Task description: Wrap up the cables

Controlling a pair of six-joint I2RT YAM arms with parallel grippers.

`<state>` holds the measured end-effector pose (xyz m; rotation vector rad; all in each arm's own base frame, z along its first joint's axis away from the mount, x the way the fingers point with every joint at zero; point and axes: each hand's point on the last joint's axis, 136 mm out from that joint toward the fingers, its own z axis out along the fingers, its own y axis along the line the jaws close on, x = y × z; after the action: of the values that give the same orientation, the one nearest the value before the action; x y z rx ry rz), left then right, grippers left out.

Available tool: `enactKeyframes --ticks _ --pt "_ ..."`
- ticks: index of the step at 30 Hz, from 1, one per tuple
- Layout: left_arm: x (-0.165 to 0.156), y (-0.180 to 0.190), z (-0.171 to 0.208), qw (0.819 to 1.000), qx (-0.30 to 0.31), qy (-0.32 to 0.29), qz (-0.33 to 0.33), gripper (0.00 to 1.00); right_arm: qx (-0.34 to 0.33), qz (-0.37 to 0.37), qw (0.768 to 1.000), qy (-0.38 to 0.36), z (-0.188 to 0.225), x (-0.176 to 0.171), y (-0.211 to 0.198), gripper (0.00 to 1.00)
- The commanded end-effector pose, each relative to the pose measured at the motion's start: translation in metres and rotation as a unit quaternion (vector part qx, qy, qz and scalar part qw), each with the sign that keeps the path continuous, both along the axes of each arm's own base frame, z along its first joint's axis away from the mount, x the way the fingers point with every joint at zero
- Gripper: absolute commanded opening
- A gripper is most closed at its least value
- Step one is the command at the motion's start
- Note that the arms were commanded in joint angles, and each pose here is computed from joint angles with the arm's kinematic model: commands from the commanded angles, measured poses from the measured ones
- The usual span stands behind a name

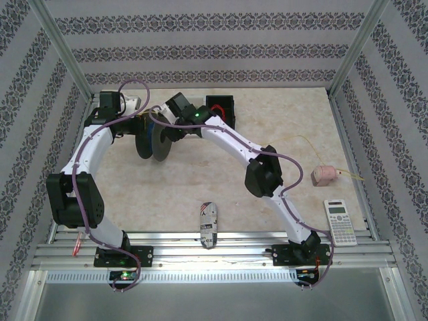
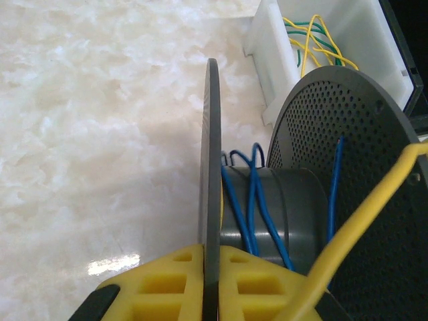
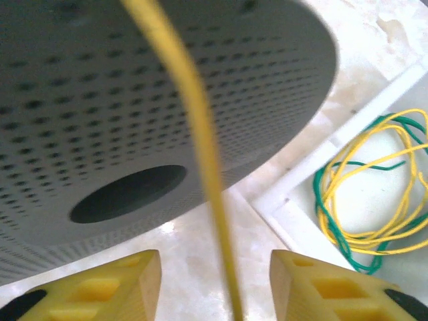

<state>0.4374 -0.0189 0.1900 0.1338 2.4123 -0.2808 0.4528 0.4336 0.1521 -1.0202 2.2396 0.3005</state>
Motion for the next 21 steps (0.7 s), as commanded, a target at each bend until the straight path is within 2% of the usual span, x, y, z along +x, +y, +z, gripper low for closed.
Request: enactKeyframes --ticks 1,6,10,13,19,21 --pt "-0.001 -0.004 0.015 1.000 0.006 -0.011 -0.012 0.05 0.003 -0.015 1.000 -0.028 0.021 0.014 -0.013 0.42" --pt "-0.002 -0.005 0.014 1.000 0.005 -0.008 -0.014 0.04 0.006 -0.017 1.000 -0.024 0.016 0.022 -0.016 0.27" --pt "-0.003 -0.006 0.012 1.000 0.004 -0.002 -0.020 0.12 0.008 -0.012 1.000 -0.022 0.013 0.022 -0.014 0.09" --pt "-0.005 -0.007 0.011 1.000 0.004 0.001 -0.024 0.15 0.009 -0.008 1.000 -0.019 0.010 0.021 -0.012 0.00" --pt "-0.008 -0.007 0.014 1.000 0.005 0.000 -0.024 0.17 0.008 -0.006 1.000 -0.015 0.006 0.021 -0.011 0.00" --pt "-0.009 -0.007 0.016 1.000 0.005 -0.001 -0.024 0.21 0.009 -0.004 1.000 -0.014 0.006 0.021 -0.010 0.00"
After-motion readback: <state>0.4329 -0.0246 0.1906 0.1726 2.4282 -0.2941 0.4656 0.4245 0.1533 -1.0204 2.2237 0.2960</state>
